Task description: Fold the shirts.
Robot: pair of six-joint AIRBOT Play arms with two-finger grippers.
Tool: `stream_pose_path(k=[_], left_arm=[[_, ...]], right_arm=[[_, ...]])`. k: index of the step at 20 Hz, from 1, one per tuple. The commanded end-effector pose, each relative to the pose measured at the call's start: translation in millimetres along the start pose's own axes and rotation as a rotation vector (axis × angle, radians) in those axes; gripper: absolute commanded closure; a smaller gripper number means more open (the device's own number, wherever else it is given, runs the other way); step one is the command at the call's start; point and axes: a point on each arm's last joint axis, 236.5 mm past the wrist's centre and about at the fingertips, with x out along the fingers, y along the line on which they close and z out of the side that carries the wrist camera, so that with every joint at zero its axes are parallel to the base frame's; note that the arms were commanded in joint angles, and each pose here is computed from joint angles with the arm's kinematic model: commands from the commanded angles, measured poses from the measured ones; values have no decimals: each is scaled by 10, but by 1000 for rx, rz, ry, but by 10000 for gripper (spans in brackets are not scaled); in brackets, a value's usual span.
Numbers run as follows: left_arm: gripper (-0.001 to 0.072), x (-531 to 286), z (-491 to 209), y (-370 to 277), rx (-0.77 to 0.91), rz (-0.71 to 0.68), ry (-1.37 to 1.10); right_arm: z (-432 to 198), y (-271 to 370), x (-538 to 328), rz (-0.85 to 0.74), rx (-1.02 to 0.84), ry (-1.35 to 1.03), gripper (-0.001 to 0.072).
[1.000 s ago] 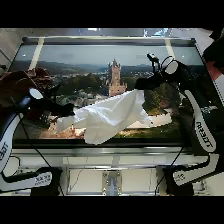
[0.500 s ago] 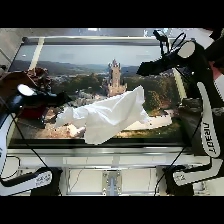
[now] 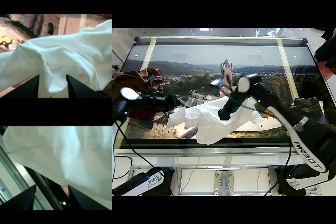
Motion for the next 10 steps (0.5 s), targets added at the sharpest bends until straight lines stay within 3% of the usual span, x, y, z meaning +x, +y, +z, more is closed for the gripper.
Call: stream_pose_path(k=[1, 4, 10], left_arm=[[309, 223, -190, 280, -187, 45, -5], [309, 364, -229, 298, -297, 10, -38], [309, 517, -102, 33, -297, -43, -104]], right_arm=[[-60, 425, 593, -23, -240, 87, 264], [-79, 712, 930, -7, -325, 119, 264], [210, 1020, 1199, -39, -440, 1, 265]])
